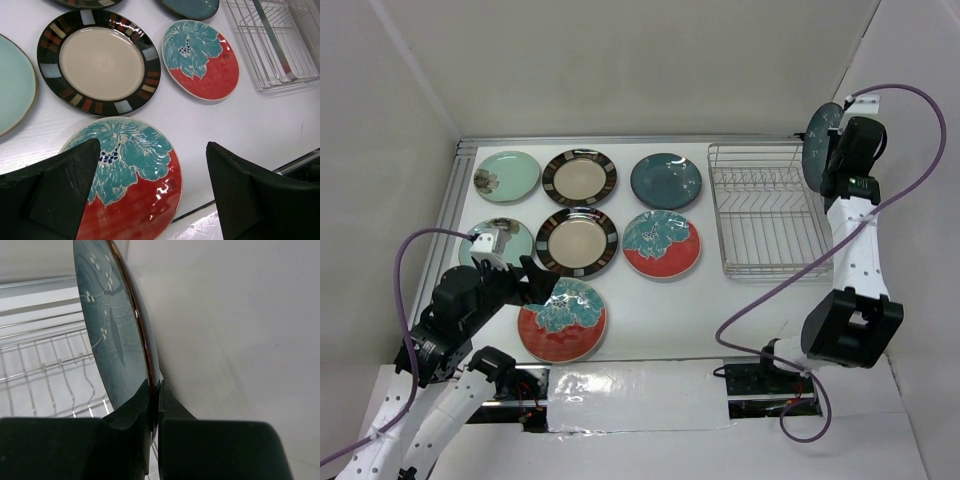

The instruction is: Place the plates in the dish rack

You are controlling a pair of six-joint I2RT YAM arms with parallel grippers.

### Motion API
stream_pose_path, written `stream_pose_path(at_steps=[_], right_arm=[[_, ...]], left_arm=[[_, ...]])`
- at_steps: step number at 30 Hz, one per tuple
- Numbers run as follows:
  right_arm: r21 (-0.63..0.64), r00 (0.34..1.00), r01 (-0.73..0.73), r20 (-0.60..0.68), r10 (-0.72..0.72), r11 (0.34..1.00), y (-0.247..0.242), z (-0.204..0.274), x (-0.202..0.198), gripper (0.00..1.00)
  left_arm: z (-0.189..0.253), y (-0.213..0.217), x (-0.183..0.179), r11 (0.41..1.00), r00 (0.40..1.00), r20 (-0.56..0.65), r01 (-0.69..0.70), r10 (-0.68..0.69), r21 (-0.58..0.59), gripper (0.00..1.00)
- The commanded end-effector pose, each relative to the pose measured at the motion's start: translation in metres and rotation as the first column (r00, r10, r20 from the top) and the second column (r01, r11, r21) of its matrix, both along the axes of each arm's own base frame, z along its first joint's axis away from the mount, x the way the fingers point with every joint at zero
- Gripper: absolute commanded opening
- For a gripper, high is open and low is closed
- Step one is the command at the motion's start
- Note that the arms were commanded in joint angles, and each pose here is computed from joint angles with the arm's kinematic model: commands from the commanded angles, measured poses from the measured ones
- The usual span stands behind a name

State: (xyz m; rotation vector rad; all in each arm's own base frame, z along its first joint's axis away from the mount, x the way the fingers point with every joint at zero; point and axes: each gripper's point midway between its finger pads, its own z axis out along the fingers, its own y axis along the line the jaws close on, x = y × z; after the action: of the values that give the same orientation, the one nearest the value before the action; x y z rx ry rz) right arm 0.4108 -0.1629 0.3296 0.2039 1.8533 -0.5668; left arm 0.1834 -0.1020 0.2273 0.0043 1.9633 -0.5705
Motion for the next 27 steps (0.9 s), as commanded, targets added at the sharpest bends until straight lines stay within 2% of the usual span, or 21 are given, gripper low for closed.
stream_pose_path(at_steps=[1, 6, 10, 22, 27], right_arm=[[-0.037, 0.956, -0.019, 0.292, 0.029, 0.999, -0.007, 0.07, 0.028, 0.0], [-0.047, 0.966, -0.031, 0.254, 0.042, 0.998, -0.011, 0.048, 0.045, 0.0], [-0.068, 0.972, 0.033, 0.232, -0.017, 0.997, -0.029, 0.035, 0.043, 0.0], [-0.085, 0.943, 0.049, 0.332, -0.018, 0.995, -0.035, 0.072, 0.031, 0.0], [-0.103, 0.946, 0.059, 0.324, -0.022, 0.993, -0.039, 0.071, 0.035, 0.0]], left_arm=[[0.019, -0.005, 0.0, 0.999, 0.996, 0.08, 0.042, -0.041, -0.01, 1.0], [0.021, -0.005, -0.001, 0.999, 0.995, 0.089, 0.04, -0.039, -0.013, 1.0], [0.019, -0.006, -0.001, 0.999, 0.996, 0.079, 0.049, -0.048, -0.012, 1.0], [0.017, -0.008, 0.0, 0.998, 0.995, 0.082, 0.061, -0.06, -0.006, 1.0], [0.017, -0.008, 0.0, 0.998, 0.995, 0.082, 0.061, -0.06, -0.006, 1.0]])
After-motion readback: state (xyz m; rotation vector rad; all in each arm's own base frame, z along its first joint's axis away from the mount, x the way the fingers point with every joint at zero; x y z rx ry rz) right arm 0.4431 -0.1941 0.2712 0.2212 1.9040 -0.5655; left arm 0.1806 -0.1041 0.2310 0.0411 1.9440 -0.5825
